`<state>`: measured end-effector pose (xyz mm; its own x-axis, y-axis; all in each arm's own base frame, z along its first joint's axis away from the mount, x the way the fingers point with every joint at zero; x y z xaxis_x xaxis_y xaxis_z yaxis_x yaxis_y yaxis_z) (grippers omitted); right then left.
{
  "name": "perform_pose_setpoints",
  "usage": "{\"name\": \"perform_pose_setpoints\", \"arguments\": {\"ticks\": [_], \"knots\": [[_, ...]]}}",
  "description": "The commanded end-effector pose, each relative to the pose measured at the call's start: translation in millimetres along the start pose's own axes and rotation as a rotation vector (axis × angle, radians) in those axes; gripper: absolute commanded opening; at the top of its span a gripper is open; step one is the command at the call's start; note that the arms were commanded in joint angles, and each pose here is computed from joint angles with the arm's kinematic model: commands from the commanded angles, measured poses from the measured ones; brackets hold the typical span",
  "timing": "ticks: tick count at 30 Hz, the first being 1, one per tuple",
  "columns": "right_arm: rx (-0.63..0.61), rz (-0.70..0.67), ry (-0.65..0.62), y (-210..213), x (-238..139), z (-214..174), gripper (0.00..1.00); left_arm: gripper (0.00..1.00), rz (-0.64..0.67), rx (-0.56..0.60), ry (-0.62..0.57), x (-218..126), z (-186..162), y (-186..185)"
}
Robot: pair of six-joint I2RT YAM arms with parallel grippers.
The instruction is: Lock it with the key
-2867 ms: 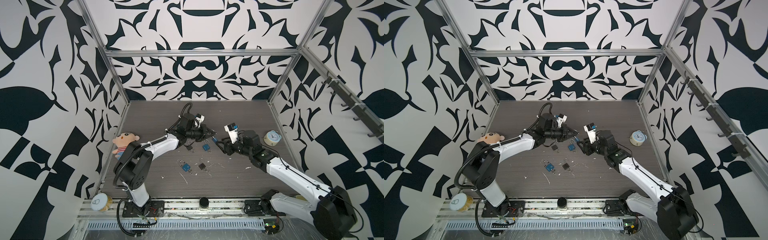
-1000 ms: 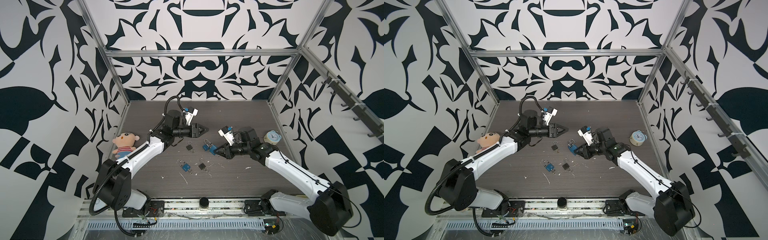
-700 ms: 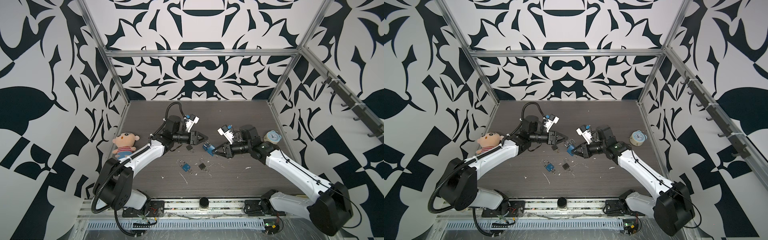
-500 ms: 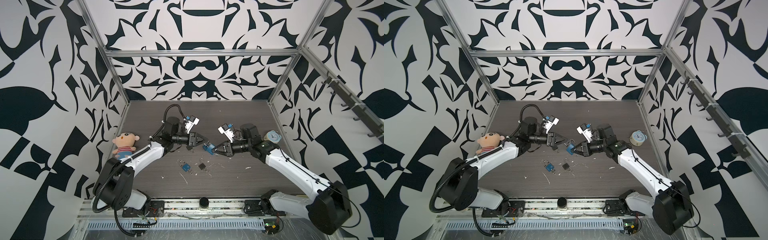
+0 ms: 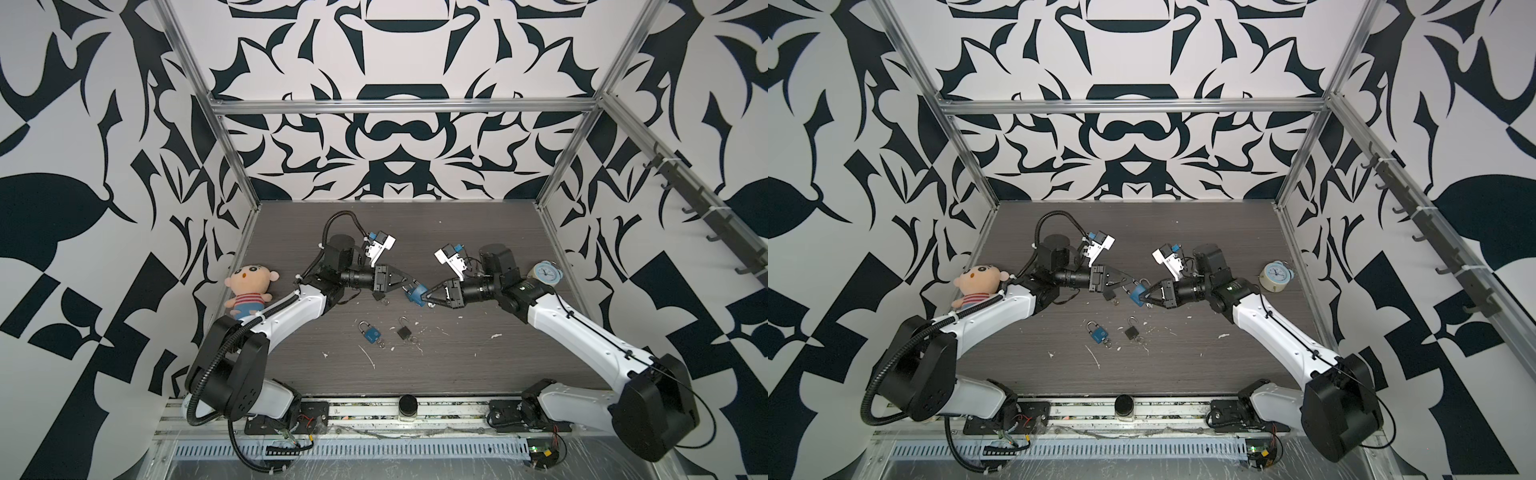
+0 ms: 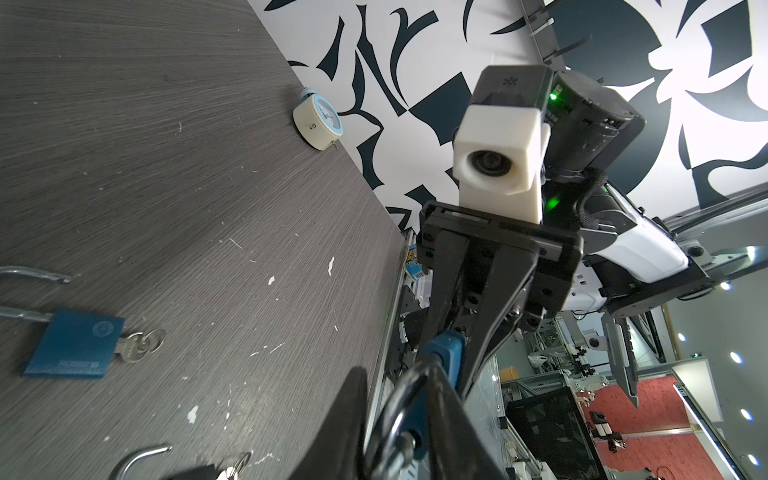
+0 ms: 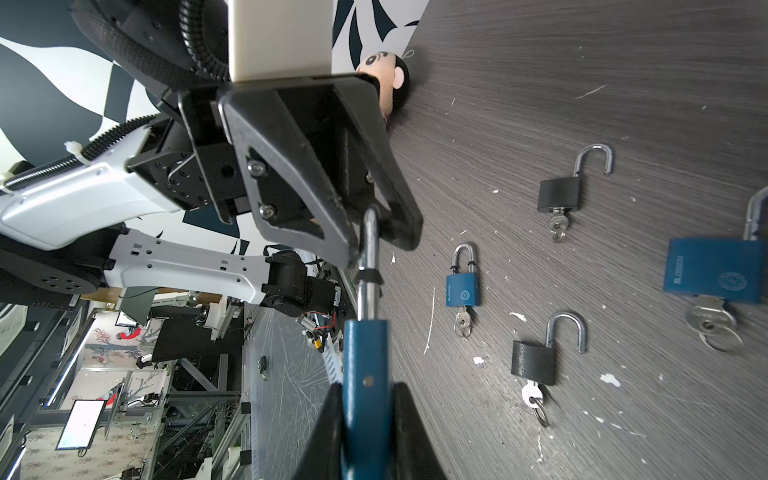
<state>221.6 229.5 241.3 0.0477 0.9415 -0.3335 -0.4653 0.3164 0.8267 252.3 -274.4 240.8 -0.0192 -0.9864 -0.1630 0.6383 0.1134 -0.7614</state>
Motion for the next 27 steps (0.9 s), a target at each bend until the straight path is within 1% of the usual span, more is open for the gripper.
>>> {"name": "perform_pose_setpoints", "arguments": {"ticks": [1,4,10,13,20,27], "knots": [[-0.104,0.084,-0.046,30,-7,22,0.00,0.25,-0.021,0.018,0.004,-4,-3,-7],[-0.101,0.095,-0.048,31,-7,22,0.00,0.21,-0.020,0.013,0.007,-3,-4,-6],[-0.094,0.113,-0.051,34,-6,25,0.00,0.06,-0.017,0.007,0.012,-3,-4,-5],[-0.084,0.130,-0.048,35,-7,26,0.00,0.00,-0.007,-0.001,0.017,-3,-6,-2],[-0.049,0.207,-0.049,40,-11,30,0.00,0.00,0.015,-0.010,0.018,-1,-7,5],[-0.052,0.228,-0.056,46,-13,32,0.00,0.00,0.025,-0.019,0.013,1,-6,11]]}}
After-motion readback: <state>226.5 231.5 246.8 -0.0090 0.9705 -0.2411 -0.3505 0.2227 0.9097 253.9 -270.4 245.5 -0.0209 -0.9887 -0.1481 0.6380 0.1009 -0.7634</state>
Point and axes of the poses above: each gripper's point midway between its finger pads, its own x axis out along the fingers, its own y axis along the line the jaws close on, z = x × y, the point moved 4 cm from there along -x, back along the fingers, and after that the axes turned 4 degrees about x, right-handed, at the moved point
